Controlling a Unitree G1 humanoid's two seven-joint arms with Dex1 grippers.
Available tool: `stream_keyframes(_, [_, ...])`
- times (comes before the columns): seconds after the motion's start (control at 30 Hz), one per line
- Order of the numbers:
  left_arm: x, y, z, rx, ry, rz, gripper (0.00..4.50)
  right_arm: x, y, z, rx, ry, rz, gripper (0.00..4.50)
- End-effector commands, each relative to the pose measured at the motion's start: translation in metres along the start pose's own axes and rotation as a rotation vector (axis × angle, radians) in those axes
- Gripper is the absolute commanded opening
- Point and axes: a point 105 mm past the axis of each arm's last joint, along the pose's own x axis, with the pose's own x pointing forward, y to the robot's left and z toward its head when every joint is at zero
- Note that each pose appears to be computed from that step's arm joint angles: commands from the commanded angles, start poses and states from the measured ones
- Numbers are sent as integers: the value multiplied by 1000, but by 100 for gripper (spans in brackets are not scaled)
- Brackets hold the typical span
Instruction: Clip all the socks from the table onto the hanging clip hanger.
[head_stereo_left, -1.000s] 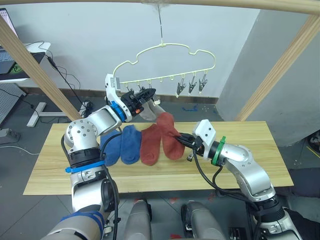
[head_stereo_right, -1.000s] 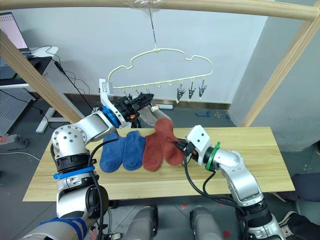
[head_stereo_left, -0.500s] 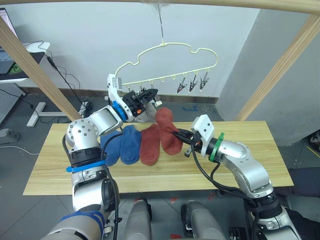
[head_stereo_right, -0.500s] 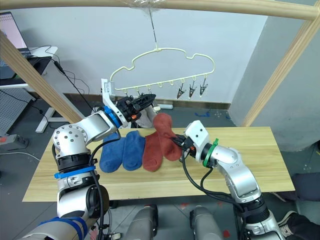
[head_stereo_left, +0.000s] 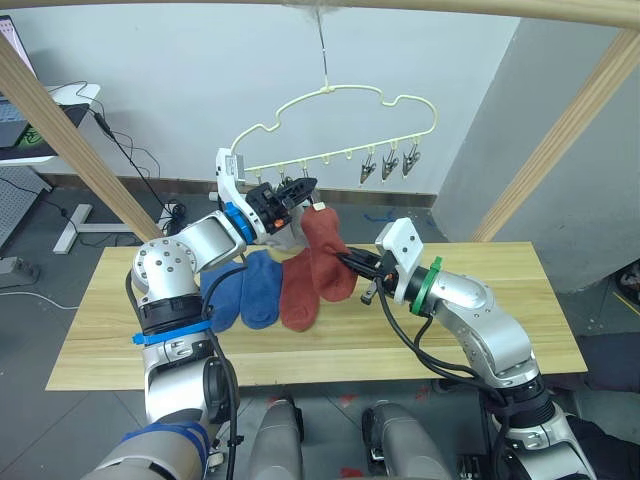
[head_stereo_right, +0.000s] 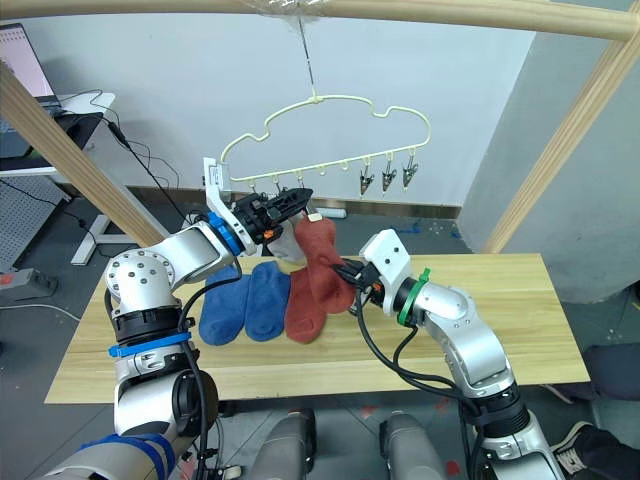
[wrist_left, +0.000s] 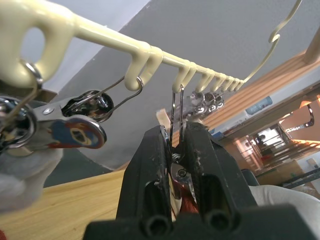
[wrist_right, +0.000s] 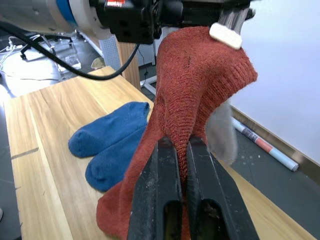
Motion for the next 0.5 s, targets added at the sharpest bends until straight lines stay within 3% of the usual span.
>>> stream_keyframes(0.03, [2,-8,-1,7,7,-33,23,5,1,13,-5,-52,9,4])
stream_keyframes(0.27, [0,-12,2,84,-14,-43,23,11,-1,14,11,-61,4,4])
stream_keyframes(0.5, [-5,-11,5,106,-29,-45,236,11,-5,9,25,-45,-8,0])
